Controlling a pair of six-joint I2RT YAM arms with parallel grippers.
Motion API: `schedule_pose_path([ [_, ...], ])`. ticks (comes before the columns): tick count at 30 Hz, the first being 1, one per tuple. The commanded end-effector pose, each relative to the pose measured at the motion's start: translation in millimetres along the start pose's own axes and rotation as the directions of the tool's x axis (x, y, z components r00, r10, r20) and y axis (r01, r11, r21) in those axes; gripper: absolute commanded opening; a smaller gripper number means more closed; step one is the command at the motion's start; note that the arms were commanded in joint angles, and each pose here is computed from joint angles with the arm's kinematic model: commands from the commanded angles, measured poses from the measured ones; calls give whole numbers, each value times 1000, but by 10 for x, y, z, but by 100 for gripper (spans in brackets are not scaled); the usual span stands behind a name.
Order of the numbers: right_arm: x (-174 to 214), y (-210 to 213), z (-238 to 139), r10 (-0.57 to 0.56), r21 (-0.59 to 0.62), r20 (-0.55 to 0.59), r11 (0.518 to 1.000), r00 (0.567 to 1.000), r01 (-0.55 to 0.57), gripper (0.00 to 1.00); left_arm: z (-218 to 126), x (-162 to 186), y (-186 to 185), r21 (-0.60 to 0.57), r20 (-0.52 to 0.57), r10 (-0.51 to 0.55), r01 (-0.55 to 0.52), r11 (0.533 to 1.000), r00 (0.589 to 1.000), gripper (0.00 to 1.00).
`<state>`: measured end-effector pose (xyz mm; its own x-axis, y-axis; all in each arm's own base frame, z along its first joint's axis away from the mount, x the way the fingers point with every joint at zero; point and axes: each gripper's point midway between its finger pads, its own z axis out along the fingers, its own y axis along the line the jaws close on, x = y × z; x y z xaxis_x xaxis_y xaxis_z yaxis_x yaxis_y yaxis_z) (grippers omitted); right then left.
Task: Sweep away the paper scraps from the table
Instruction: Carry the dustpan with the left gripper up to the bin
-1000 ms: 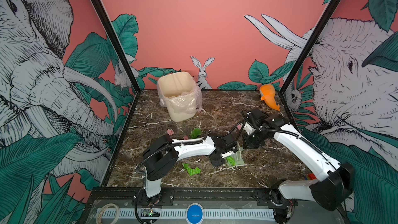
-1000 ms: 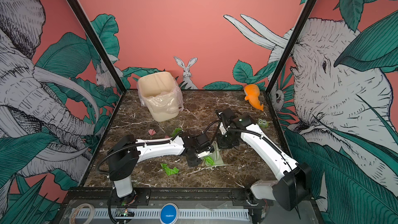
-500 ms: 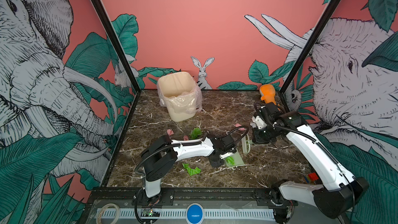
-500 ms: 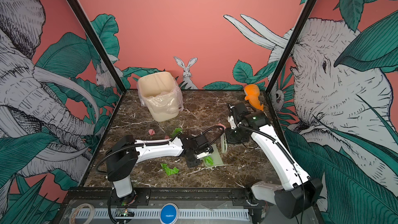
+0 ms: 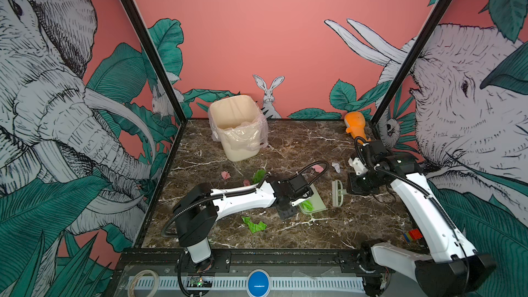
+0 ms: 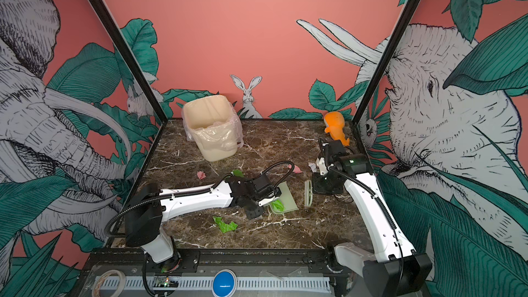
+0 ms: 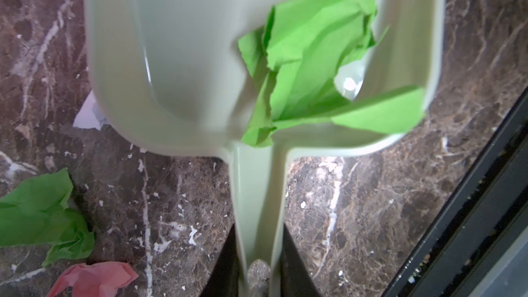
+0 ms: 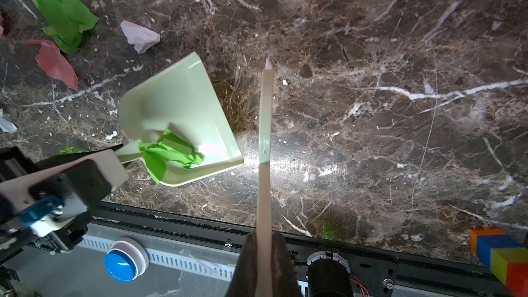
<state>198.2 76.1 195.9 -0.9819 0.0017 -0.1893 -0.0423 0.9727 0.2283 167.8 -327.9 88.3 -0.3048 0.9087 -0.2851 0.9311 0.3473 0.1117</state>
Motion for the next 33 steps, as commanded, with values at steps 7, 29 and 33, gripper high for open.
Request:
schedule_pose_path([
  [7,7,66,-2,-2,-64,32,998,999,5,0,-584,22,431,-53,77,-150,154,987,986,19],
  [29,-115,162,-18,-13,-117,54,993,998,19,0,-1940,581,1479,-255,121,-449,465,848,885,20],
  [33,-143,174,-18,-18,-122,51,992,999,24,0,-2143,643,1612,-283,148,-477,500,819,866,21],
])
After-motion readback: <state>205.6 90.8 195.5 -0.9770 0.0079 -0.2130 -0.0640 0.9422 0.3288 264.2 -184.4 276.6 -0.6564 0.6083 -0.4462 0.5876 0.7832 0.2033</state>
